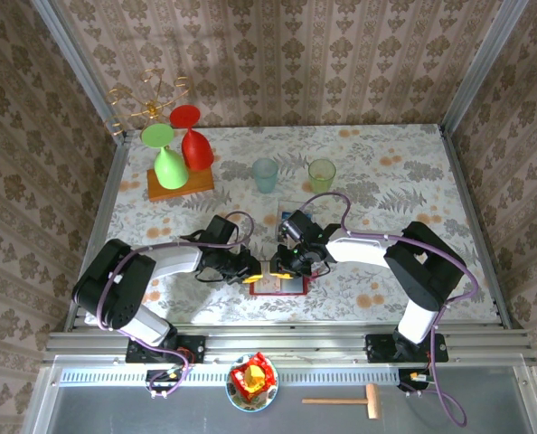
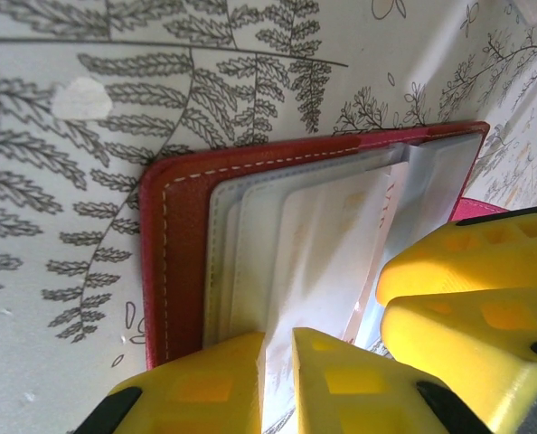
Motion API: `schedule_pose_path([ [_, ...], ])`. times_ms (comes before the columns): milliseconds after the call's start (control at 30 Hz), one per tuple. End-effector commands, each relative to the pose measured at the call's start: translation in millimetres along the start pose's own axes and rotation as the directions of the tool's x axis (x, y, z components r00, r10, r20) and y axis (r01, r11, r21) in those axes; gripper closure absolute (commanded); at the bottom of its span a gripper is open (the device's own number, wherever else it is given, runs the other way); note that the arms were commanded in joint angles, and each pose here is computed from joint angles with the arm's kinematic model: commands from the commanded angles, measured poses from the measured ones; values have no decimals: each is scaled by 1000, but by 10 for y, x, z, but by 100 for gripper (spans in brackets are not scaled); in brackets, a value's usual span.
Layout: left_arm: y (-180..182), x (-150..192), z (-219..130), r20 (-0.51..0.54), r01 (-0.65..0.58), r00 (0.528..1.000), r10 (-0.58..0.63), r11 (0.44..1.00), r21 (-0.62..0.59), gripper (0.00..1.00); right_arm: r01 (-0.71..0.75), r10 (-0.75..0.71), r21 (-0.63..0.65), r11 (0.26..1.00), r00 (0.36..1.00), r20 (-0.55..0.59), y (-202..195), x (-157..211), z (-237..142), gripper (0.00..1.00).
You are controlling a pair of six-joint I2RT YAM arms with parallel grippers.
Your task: Take the credit cards out of the card holder
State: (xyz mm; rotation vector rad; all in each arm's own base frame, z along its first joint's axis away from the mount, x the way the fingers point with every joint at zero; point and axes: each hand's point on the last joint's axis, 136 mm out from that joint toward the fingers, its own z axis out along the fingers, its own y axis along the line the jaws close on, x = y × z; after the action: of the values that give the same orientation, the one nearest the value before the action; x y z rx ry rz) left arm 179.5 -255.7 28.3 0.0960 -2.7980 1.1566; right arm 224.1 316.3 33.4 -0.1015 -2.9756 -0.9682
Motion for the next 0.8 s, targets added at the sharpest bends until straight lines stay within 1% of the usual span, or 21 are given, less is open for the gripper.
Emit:
schedule_pose_path([
  [0, 133, 32, 26, -10, 9, 1000, -10, 999, -38, 83, -1, 2, 44, 999, 1000, -10, -93, 33, 36, 76],
  [267, 143, 29, 23, -9, 11, 1000, -11, 999, -42, 83, 19, -20, -40, 999, 1000, -13, 68, 21, 53, 76],
  [500, 138, 23, 5, -4, 10, 1000, -10, 999, -43, 83, -10, 11, 31, 999, 999, -37, -106, 72, 112, 76],
  [767, 161, 38, -9, -4, 13, 1000, -13, 999, -48, 84, -4, 5, 84, 996, 1000, -15, -179, 51, 47, 76],
])
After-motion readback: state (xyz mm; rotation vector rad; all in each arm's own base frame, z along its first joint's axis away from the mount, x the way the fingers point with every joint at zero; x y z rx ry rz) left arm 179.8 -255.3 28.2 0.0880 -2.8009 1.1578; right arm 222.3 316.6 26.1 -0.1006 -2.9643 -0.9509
